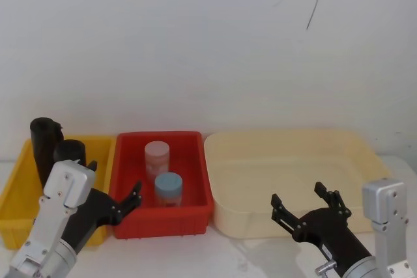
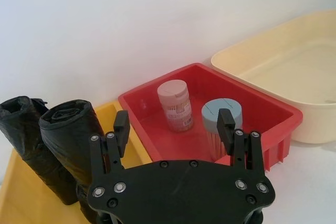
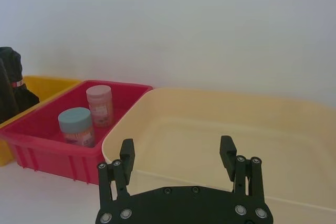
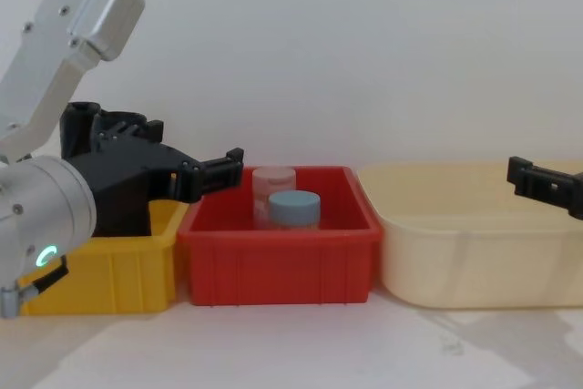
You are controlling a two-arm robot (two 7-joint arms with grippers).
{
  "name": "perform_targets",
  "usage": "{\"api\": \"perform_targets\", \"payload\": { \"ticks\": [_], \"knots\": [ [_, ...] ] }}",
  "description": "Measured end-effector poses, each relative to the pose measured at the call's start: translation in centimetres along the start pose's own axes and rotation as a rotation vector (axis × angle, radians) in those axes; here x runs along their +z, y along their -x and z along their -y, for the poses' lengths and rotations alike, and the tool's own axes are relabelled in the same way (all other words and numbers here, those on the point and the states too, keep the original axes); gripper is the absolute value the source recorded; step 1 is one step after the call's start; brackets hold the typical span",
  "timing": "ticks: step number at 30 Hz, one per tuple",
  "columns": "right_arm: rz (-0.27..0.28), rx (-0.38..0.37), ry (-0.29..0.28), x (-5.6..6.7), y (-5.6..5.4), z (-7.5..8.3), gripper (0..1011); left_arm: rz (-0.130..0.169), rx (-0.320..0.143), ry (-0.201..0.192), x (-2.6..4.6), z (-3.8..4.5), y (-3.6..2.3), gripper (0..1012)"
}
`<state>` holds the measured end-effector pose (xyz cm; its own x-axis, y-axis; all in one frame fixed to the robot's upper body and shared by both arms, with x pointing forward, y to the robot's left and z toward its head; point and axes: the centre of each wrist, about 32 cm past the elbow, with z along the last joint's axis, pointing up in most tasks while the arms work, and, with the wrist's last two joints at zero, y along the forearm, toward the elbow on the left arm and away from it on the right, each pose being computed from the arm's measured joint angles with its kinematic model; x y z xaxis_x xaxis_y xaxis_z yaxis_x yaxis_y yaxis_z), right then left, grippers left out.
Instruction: Pick up the garbage bag with the one hand and transfer it to the other hand.
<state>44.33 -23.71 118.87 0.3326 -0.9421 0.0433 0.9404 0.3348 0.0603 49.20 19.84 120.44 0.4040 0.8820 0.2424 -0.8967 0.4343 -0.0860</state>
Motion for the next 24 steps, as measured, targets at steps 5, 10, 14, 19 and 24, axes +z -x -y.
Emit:
{"api": "perform_targets", "payload": {
  "ticks": [5,10,14,19,24],
  "knots": [
    [0.0,0.0,0.0,0.0,0.0,0.0,1000,0.0,0.0,0.0,0.0,0.0,0.0,1001],
    [0.0,0.0,0.0,0.0,0.0,0.0,1000,0.0,0.0,0.0,0.0,0.0,0.0,1001],
    [0.0,0.0,0.0,0.0,0.0,0.0,1000,0.0,0.0,0.0,0.0,0.0,0.0,1001],
    [0.0,0.0,0.0,0.0,0.0,0.0,999,0.0,0.0,0.0,0.0,0.0,0.0,1001],
    [0.0,0.0,0.0,0.0,0.0,0.0,1000,0.0,0.0,0.0,0.0,0.0,0.01,1002]
  ]
}}
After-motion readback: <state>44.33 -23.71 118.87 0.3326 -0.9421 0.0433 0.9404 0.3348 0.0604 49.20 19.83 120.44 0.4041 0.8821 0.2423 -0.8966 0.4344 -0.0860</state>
